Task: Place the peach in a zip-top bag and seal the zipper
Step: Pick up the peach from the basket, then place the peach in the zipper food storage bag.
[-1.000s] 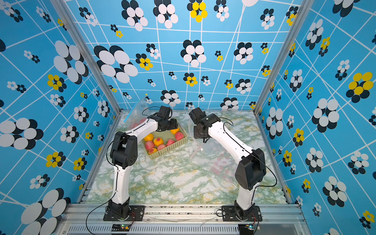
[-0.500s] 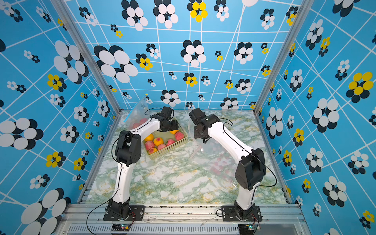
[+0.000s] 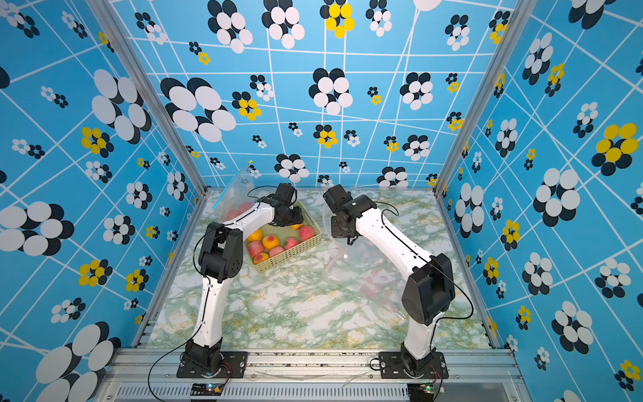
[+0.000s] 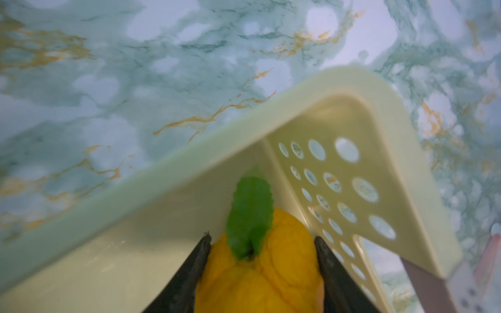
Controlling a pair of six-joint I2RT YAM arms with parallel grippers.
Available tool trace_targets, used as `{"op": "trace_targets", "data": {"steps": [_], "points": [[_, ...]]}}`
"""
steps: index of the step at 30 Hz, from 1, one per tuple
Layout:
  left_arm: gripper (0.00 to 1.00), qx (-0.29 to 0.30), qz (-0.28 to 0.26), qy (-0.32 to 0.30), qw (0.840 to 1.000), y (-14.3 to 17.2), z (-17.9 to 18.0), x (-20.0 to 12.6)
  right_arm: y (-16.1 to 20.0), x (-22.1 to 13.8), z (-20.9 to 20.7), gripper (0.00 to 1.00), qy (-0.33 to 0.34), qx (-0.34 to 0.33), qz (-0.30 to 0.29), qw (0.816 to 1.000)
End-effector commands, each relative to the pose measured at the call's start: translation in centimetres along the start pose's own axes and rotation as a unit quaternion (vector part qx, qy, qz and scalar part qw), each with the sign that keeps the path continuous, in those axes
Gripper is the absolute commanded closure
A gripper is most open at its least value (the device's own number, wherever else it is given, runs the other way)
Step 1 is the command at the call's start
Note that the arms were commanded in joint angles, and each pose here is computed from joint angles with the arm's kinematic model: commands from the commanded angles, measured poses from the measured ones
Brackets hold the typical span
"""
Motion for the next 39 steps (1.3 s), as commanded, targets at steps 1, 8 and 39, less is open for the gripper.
{"op": "trace_targets", "data": {"steps": [1,8,39], "points": [[0.49,0.001,0.001,0.002,1.000,-0.2,0.2,-1.0,0.3,0.8,0.4,1.00,0.001,-0.003,0.010,1.000],[0.51,0.003,-0.052,0.055,0.997,-1.6,-1.8,-6.6,0.1,1.0,0.6,1.00,-0.002,-0.005,0.011,1.000],[0.52,0.049,-0.091,0.343,0.934,5.8,-16.2,-20.6,-0.5,0.5,2.4,1.00,-0.070,0.004,-0.005,0.998]]}}
Point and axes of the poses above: each gripper's point midway between its finger pads, its own x axis out along the fingers, its own z axis along the line the jaws close on, y = z × x, the point moved 3 cm from there along -x, back along the fingers, and after that the axes turned 5 degrees about -x, right-handed, at the moved point
